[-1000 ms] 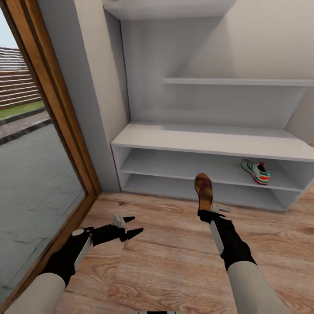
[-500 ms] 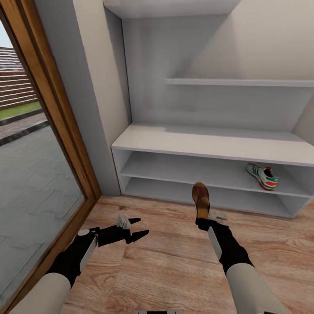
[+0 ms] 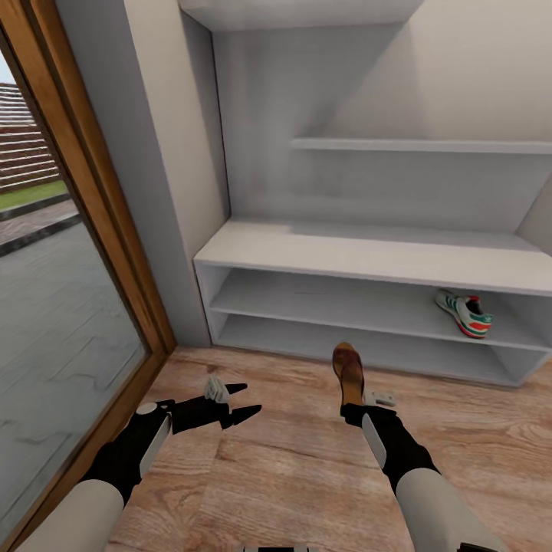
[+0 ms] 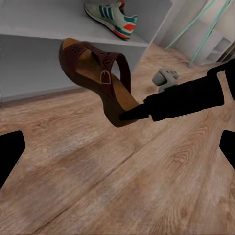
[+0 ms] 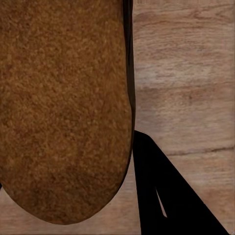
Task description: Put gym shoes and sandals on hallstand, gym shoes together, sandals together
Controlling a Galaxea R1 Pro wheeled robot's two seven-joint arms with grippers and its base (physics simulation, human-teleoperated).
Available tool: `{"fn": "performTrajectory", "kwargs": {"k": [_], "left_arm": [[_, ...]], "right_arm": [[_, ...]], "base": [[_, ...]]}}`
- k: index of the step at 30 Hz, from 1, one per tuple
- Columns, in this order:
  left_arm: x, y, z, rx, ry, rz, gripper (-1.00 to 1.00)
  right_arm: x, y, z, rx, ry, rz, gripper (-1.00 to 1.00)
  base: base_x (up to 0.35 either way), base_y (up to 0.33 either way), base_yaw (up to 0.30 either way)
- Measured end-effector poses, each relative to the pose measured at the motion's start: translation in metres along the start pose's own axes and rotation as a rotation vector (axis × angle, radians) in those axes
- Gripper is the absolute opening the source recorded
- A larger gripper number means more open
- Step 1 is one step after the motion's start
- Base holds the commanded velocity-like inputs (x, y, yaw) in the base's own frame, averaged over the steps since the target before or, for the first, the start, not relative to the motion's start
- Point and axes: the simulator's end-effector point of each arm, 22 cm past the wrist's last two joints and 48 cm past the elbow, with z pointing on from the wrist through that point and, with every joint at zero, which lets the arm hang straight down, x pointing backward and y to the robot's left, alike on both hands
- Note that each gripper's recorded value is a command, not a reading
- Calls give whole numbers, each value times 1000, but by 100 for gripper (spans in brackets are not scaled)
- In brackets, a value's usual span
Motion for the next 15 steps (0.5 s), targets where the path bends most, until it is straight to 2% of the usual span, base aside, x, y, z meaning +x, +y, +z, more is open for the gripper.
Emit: {"fn": "performTrajectory", "kwargs": {"k": [6, 15], "left_arm": [[0, 0, 0, 0, 1, -1, 100], [1, 0, 0, 1, 0, -1, 100]], "right_arm": [[0, -1, 0, 3, 1, 1, -100], [-1, -2, 0, 5, -1, 1, -100]], "base": [[266, -118, 0], [47, -19, 0]]}}
